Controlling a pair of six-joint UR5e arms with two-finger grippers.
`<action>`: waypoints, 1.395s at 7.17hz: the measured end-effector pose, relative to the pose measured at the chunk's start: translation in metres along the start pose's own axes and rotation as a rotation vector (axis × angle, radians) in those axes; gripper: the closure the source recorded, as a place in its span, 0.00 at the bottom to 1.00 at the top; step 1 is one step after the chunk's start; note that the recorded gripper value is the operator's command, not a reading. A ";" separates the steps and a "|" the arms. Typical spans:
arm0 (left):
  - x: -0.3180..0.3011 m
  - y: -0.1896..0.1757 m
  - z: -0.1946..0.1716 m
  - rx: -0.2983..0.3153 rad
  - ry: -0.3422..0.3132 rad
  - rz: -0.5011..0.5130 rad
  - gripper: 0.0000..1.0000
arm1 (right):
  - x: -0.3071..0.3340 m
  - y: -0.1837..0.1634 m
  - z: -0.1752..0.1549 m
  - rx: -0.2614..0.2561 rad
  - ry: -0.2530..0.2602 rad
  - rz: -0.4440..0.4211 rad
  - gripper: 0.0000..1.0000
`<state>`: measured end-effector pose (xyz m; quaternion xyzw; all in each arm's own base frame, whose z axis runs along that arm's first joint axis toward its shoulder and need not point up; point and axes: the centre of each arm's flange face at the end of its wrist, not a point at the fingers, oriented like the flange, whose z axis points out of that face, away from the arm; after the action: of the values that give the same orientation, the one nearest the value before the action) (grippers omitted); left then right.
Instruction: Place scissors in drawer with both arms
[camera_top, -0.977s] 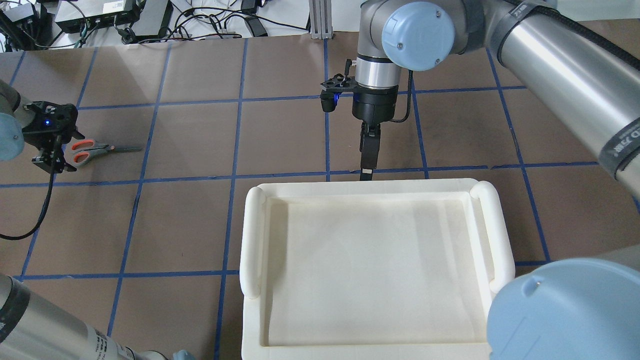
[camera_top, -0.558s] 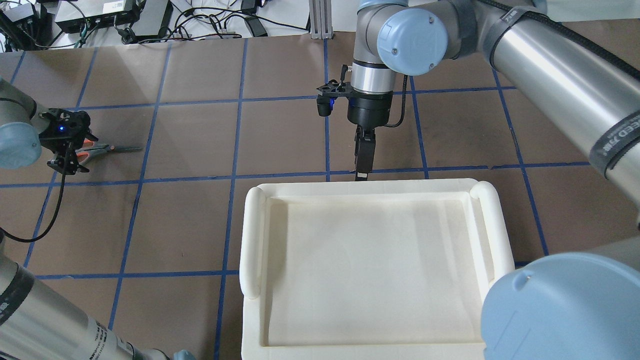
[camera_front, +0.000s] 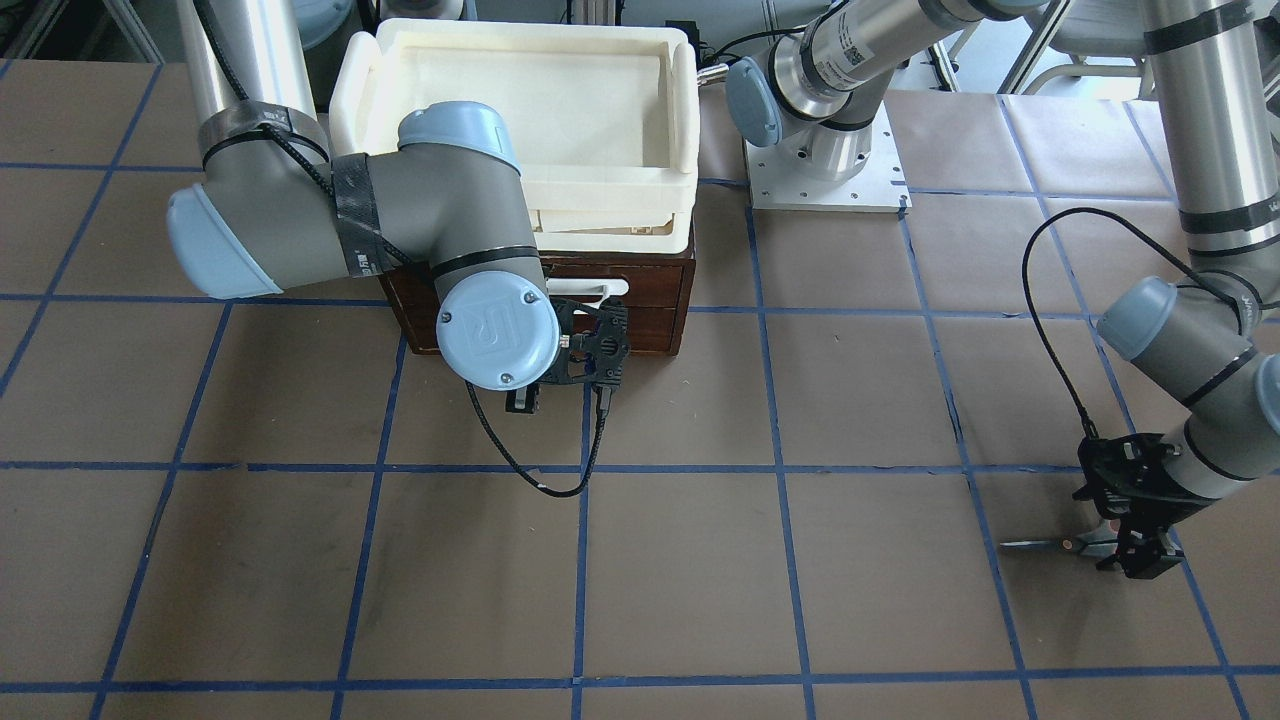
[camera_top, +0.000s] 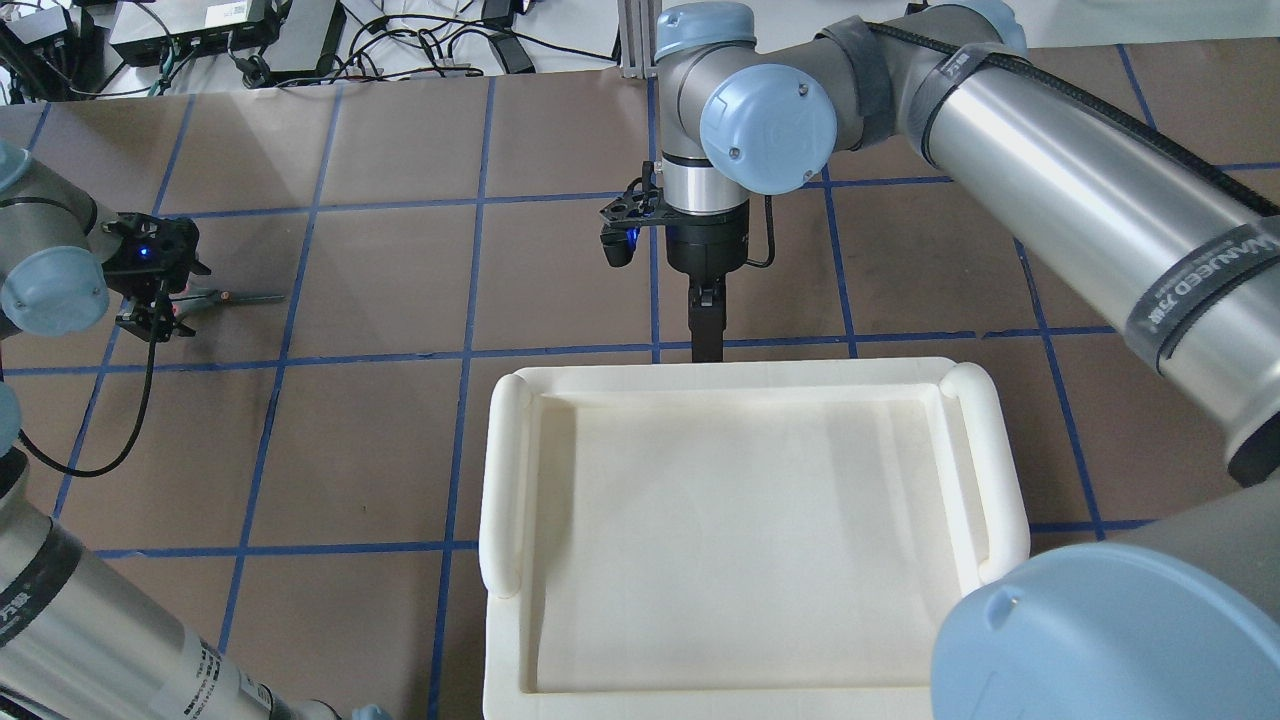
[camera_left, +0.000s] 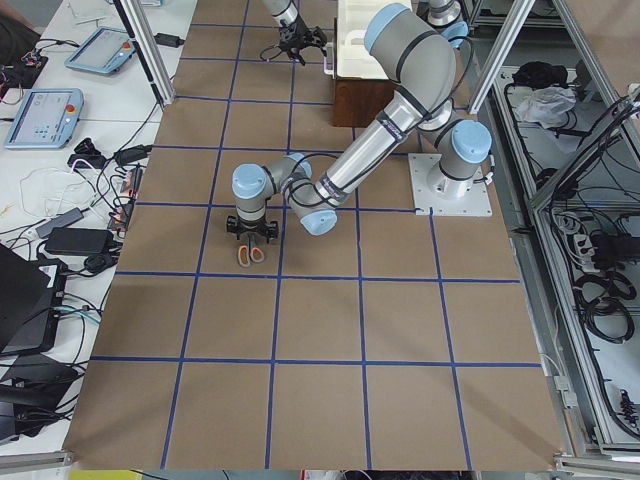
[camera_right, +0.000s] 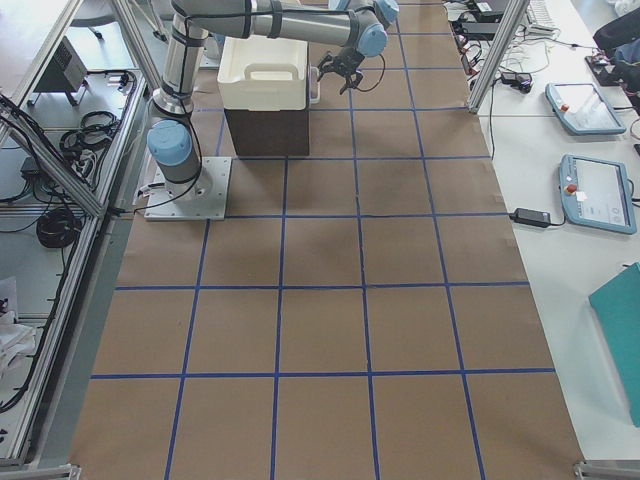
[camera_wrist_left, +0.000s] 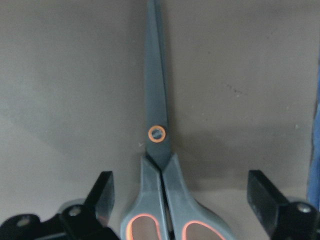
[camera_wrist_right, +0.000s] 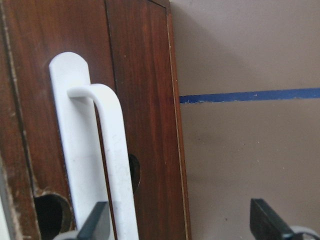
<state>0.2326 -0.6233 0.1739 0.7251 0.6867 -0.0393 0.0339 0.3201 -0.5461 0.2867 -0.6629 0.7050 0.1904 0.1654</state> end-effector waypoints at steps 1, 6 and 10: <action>-0.001 0.000 0.002 0.002 0.001 -0.001 0.06 | 0.002 -0.002 0.004 -0.003 -0.005 -0.039 0.00; -0.002 0.002 0.013 0.013 0.017 0.000 0.32 | -0.002 -0.002 0.009 -0.005 -0.051 -0.066 0.00; -0.005 0.003 0.012 0.018 0.010 0.010 0.80 | -0.001 0.000 0.023 -0.016 -0.074 -0.063 0.22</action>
<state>0.2350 -0.6293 0.1622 0.7290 0.6828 -0.0418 0.0243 0.3195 -0.5344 0.2668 -0.6785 0.6756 0.2153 0.1921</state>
